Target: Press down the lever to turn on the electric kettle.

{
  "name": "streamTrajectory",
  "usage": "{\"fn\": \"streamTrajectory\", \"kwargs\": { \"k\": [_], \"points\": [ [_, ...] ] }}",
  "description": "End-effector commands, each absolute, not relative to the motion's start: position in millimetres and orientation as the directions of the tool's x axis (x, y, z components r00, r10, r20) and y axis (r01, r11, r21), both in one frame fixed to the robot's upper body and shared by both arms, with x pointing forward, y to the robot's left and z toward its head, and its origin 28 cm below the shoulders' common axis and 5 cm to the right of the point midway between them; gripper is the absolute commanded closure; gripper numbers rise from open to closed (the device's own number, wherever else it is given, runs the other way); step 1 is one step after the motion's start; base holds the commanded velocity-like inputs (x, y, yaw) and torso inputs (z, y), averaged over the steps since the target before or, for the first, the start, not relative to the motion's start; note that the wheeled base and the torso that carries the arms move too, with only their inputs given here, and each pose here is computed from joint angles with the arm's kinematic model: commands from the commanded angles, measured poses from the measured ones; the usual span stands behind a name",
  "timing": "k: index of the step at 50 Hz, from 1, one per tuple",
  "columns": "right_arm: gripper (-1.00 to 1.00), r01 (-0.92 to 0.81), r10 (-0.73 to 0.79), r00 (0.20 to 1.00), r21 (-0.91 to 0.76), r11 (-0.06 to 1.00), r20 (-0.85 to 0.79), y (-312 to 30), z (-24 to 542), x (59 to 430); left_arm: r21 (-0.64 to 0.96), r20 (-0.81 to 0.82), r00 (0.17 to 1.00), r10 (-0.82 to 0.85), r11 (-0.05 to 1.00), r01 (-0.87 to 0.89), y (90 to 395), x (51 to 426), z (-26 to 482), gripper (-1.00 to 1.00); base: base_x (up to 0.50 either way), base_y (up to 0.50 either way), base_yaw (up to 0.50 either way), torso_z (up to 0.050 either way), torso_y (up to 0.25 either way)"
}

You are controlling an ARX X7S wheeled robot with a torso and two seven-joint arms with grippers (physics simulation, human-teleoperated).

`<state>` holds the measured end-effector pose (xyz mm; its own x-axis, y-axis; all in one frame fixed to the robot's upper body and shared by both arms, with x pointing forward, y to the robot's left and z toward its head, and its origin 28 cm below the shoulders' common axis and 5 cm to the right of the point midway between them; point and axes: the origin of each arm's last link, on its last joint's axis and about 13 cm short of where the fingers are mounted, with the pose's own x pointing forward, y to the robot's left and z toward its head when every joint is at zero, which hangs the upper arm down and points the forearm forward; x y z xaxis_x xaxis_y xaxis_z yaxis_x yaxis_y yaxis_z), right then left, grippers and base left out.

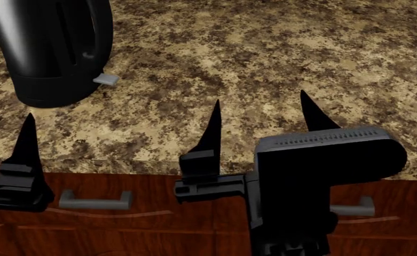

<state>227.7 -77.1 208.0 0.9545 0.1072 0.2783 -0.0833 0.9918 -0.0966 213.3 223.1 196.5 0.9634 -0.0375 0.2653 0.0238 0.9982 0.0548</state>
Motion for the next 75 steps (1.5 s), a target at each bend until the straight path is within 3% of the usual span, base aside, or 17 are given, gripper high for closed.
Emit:
{"fn": "streamTrajectory", "kwargs": {
  "k": [1, 11, 31, 41, 75],
  "points": [
    [-1.0, -0.156, 0.175, 0.944, -0.09, 0.984, 0.278, -71.9, 212.5, 231.7, 0.037, 0.255, 0.966, -0.03, 0.999, 0.021, 227.8, 210.9, 191.5, -1.0, 0.5, 0.0, 0.0, 0.0, 0.0],
    [-1.0, -0.152, 0.172, 0.95, -0.094, 0.984, 0.26, -75.0, 204.6, 234.2, 0.026, 0.266, 0.964, -0.02, 1.0, 0.013, 232.7, 205.0, 190.3, -1.0, 0.5, 0.04, 0.0, 0.0, 0.0],
    [-1.0, -0.154, 0.164, 0.961, -0.064, 0.986, 0.224, -80.4, 193.2, 240.1, 0.011, 0.266, 0.963, -0.049, 0.999, 0.047, 230.9, 198.8, 188.3, -1.0, 0.04, 0.49, 0.0, 0.0, 0.0],
    [-1.0, -0.158, 0.163, 0.963, -0.04, 0.987, 0.216, -83.3, 188.6, 243.6, 0.011, 0.264, 0.963, -0.049, 0.999, 0.047, 231.7, 198.9, 185.7, -1.0, 0.39, 0.32, 0.0, 0.0, 0.0],
    [-1.0, -0.116, 0.126, 0.973, -0.061, 0.991, 0.193, -90.6, 197.5, 256.2, -0.003, 0.26, 0.965, -0.03, 1.0, 0.031, 237.9, 192.1, 179.4, -1.0, 0.16, -0.01, 0.0, 0.0, 0.0]
  ]
}}
